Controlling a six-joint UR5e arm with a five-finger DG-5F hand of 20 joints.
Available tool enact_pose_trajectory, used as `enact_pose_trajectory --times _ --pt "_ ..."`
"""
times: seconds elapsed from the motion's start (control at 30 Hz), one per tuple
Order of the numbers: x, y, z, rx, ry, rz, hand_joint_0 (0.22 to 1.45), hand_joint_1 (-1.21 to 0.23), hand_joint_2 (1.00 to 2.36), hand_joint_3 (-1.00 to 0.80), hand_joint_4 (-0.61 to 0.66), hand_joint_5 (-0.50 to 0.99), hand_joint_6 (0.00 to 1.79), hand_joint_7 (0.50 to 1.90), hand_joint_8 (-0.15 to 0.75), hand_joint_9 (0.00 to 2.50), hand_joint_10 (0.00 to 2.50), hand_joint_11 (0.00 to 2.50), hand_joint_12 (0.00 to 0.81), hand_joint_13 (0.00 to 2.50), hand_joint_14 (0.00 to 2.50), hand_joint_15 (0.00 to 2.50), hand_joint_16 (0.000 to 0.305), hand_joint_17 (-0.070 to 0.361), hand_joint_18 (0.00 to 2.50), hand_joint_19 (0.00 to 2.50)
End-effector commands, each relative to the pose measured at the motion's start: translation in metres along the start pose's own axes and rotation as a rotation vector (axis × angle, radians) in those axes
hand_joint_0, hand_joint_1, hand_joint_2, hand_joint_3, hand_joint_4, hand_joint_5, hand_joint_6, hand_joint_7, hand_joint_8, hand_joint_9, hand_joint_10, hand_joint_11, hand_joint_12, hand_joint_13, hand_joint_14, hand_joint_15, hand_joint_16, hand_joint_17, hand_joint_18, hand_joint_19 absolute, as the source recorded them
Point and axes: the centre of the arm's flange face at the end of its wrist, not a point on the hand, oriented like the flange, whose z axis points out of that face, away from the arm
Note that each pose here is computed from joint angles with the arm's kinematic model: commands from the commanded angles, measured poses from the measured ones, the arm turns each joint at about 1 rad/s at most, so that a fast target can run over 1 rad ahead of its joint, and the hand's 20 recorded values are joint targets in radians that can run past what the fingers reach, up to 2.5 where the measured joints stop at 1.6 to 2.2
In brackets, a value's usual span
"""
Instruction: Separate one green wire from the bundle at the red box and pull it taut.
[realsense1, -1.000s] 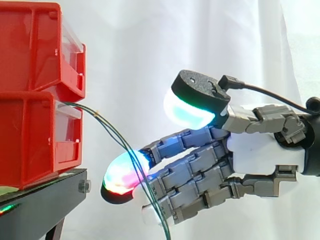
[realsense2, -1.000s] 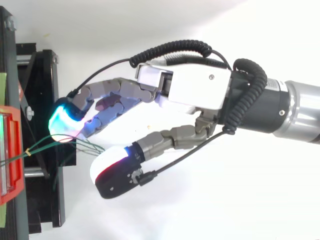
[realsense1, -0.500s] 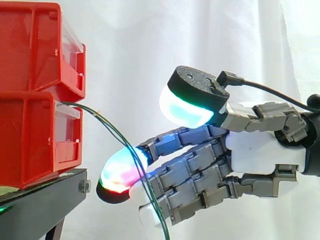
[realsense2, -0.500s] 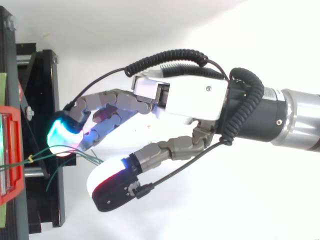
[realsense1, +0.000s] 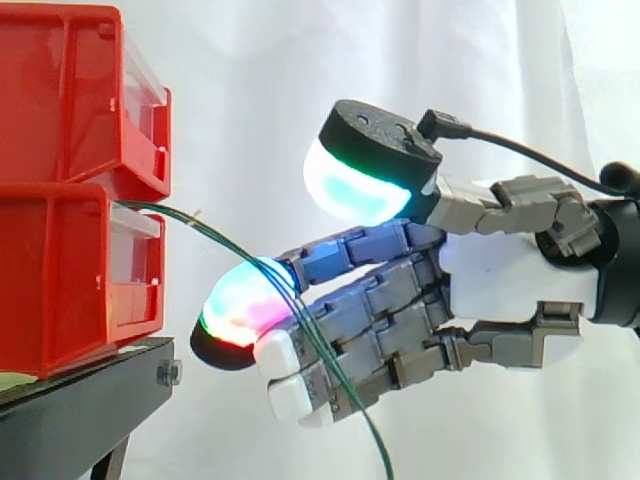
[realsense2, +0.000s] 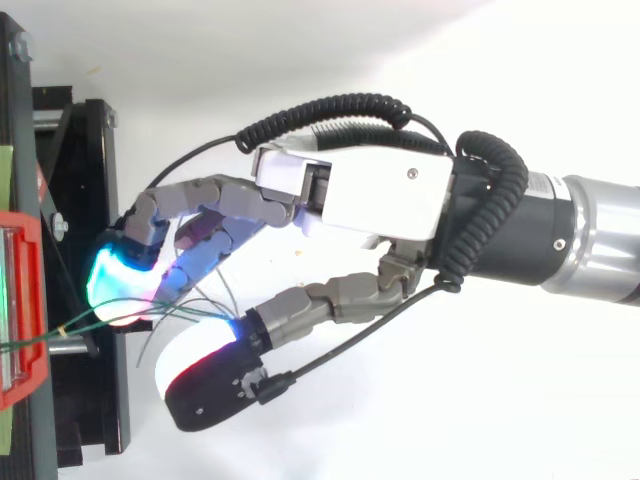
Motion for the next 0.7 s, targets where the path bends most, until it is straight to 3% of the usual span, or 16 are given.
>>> enact_pose_trajectory --times 0.0,0.4,0.57,0.63,0.67 --pt "0.000 0.010 0.003 0.011 0.008 -0.004 0.59 -0.57 1.00 -0.49 0.34 -0.10 0.50 1.04 0.311 0.88 0.00 0.17 0.311 0.82 0.01 0.22 0.038 0.085 0.66 0.26" --pt "0.009 0.020 0.006 -0.024 0.008 -0.009 0.61 -0.61 1.01 -0.43 0.23 -0.07 0.50 1.37 0.311 0.89 0.01 0.21 0.312 0.82 0.01 0.24 0.038 0.085 0.67 0.28" --pt "0.018 0.023 0.007 -0.038 0.010 -0.005 0.61 -0.62 1.01 -0.43 0.24 -0.07 0.51 1.38 0.308 0.89 0.01 0.21 0.312 0.83 0.01 0.24 0.037 0.084 0.67 0.29" --pt "0.026 0.010 0.011 -0.031 0.016 0.000 0.61 -0.62 1.01 -0.43 0.24 -0.07 0.51 1.37 0.308 0.89 0.01 0.21 0.311 0.83 0.01 0.25 0.037 0.084 0.67 0.29" --pt "0.033 -0.009 0.019 -0.023 0.020 0.016 0.61 -0.62 1.00 -0.43 0.24 -0.07 0.50 1.37 0.309 0.89 0.01 0.22 0.312 0.83 0.01 0.25 0.037 0.084 0.67 0.29"
